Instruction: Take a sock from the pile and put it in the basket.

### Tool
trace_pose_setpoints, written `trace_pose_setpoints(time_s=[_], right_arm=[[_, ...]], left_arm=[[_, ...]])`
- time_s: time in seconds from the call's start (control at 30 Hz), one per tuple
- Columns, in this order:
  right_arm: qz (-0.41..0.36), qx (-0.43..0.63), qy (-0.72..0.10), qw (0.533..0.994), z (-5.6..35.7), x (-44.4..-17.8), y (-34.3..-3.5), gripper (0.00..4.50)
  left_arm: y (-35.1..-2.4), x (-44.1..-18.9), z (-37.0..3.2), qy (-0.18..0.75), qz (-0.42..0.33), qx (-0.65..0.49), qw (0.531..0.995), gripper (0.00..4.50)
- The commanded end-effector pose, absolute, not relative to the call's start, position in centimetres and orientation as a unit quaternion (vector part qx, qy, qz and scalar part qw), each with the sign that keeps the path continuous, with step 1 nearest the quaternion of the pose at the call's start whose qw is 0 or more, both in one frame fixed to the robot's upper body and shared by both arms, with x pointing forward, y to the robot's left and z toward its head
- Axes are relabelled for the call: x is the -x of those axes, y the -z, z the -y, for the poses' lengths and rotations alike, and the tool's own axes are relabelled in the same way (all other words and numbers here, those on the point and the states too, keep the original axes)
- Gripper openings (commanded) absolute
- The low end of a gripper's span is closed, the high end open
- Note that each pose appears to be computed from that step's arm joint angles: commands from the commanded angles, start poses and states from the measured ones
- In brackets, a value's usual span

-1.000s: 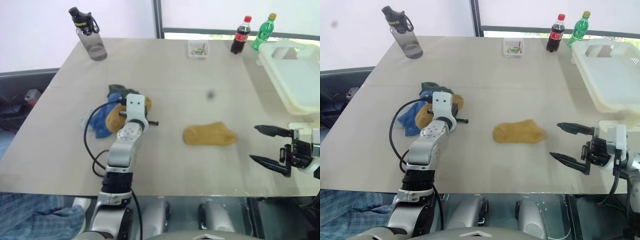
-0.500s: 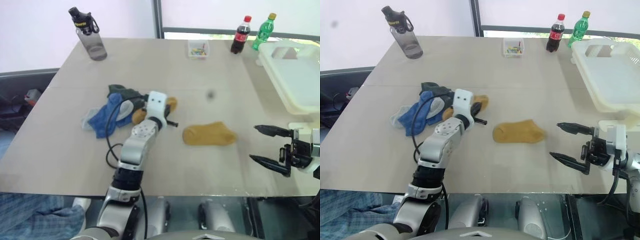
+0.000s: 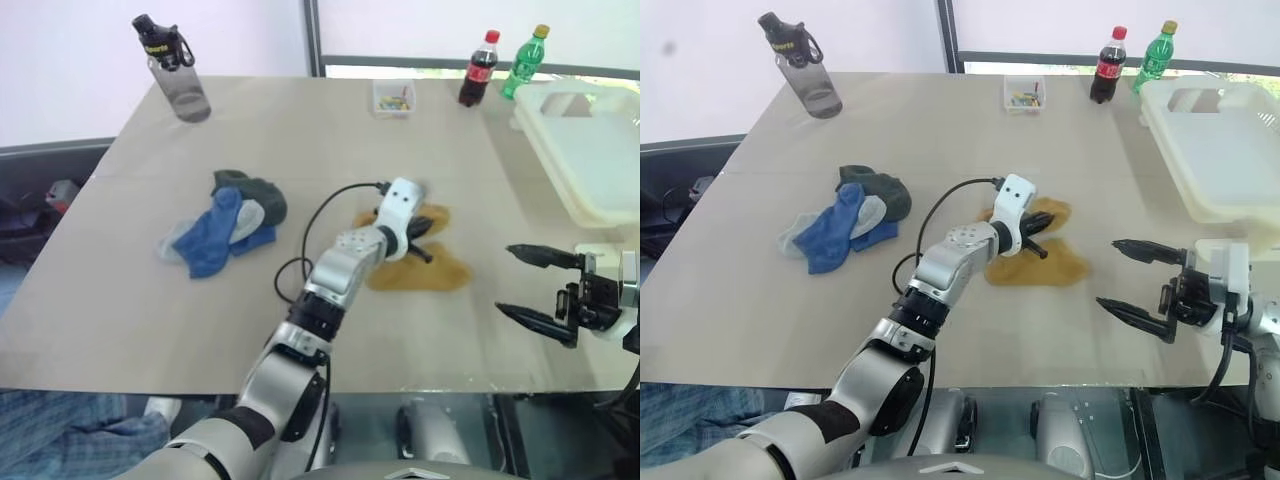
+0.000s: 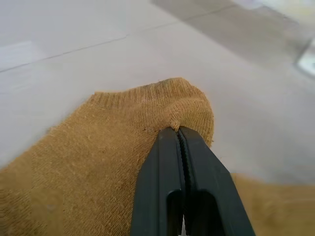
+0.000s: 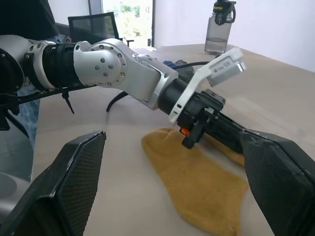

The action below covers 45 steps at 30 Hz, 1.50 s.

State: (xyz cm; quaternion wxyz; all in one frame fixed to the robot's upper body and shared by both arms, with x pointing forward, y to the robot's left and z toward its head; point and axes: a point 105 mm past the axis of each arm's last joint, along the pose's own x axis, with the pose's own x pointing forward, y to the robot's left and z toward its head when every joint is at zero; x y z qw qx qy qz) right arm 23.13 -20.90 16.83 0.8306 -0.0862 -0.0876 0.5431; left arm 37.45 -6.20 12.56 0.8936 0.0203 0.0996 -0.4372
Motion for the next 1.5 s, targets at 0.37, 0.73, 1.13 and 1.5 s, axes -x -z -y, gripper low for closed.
trace_pose_setpoints(time_s=[0.37, 0.73, 1.13, 1.5], right_arm=[[0.081, 0.096, -0.505, 0.854, 21.8, -24.4, -17.0, 4.5], [0.024, 0.096, -0.472, 0.876, 21.5, -27.5, -16.8, 4.5], [0.014, 0.139, -0.389, 0.911, 21.4, -31.5, -17.0, 4.5], [-0.165, 0.076, -0.339, 0.923, 21.3, -32.2, -12.9, 4.5]], left_arm=[[-19.9, -35.8, 4.2, 0.457, -0.001, 0.11, 0.883, 2.55], [-17.1, -32.9, -3.0, 0.465, -0.124, 0.113, 0.87, 2.55], [-16.9, -35.3, 0.8, 0.456, -0.088, 0.108, 0.879, 2.55], [-16.3, -37.5, -5.3, 0.365, -0.11, 0.122, 0.916, 2.55]])
